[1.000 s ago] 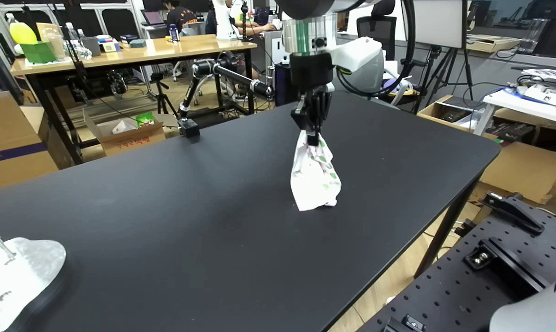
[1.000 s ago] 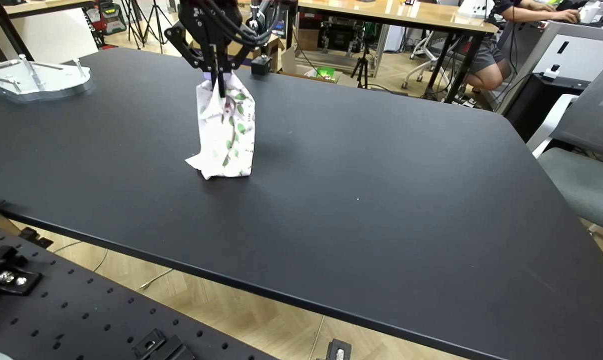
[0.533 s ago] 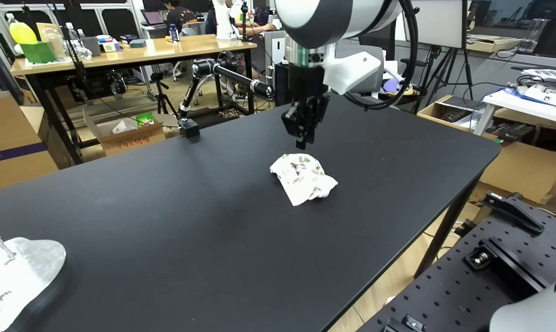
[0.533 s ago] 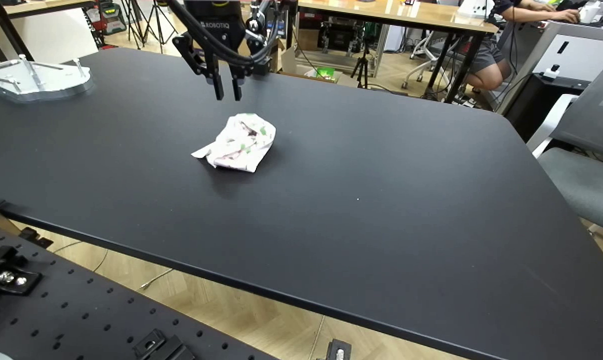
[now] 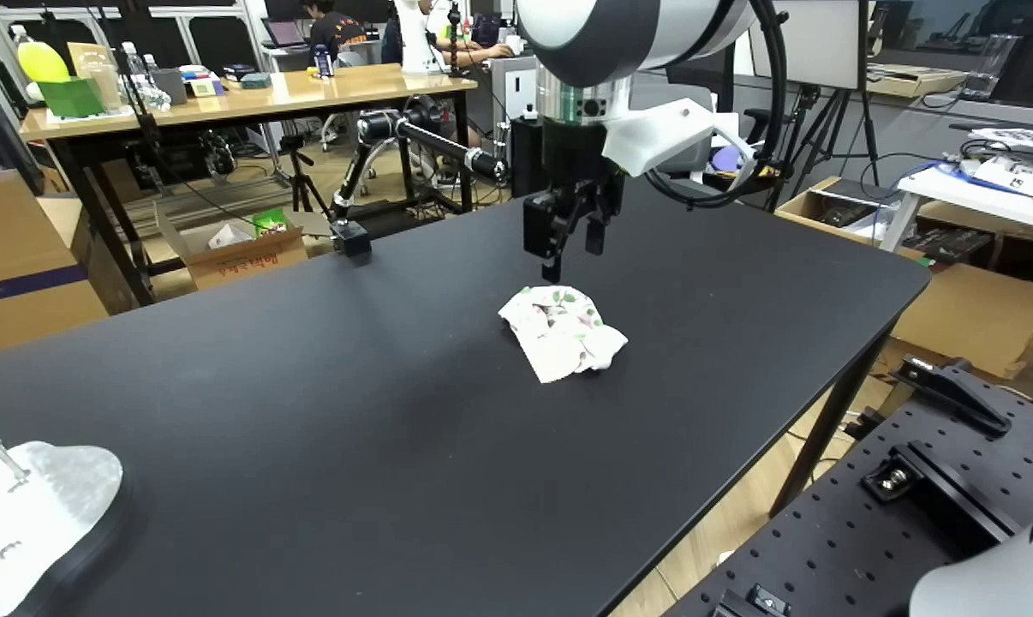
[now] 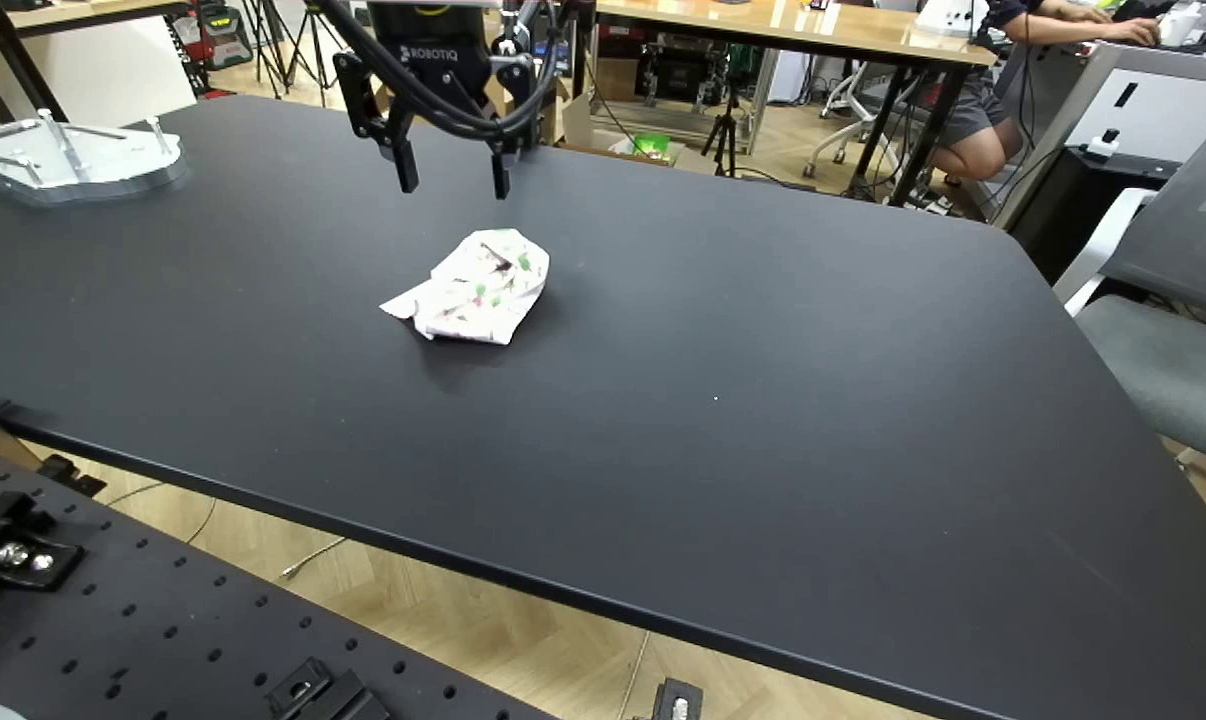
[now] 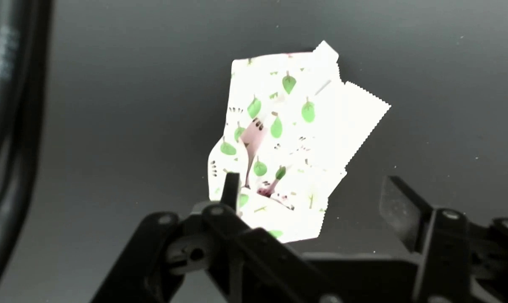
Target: Remove the white cloth from the black stand
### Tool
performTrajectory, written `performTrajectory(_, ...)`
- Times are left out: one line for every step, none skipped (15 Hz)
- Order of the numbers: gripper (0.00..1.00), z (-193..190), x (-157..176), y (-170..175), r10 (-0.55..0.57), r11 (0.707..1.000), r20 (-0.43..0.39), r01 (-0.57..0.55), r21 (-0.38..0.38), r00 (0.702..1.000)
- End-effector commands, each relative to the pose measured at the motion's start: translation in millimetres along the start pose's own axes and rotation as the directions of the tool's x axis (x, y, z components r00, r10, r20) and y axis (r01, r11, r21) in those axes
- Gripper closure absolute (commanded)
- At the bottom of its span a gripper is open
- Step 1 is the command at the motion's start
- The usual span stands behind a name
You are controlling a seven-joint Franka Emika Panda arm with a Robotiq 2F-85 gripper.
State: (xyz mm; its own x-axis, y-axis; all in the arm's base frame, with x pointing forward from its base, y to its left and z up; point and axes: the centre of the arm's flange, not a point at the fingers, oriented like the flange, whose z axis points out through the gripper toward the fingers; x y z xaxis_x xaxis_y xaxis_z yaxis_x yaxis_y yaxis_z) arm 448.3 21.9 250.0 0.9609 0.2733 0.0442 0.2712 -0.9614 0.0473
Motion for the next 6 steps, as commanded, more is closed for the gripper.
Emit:
performTrajectory(0.0, -17, -17, -10, 0.042, 0.999, 0.033, -0.042, 0.008, 0.999)
performTrajectory(0.01, -3, -4, -3, 0.01, 1.0, 0.025, -0.01, 0.012, 1.0)
performTrajectory(0.0, -5, -6, -4, 0.011, 1.0, 0.029, -0.011, 0.013, 1.0)
performTrajectory(0.0, -7, -8, -5, 0.011, 1.0, 0.03, -0.011, 0.012, 1.0)
performTrajectory(0.0, -8, -9, -5, 0.012, 1.0, 0.031, -0.012, 0.012, 0.999)
performTrajectory(0.0, -8, -10, -5, 0.012, 1.0, 0.032, -0.012, 0.012, 0.999)
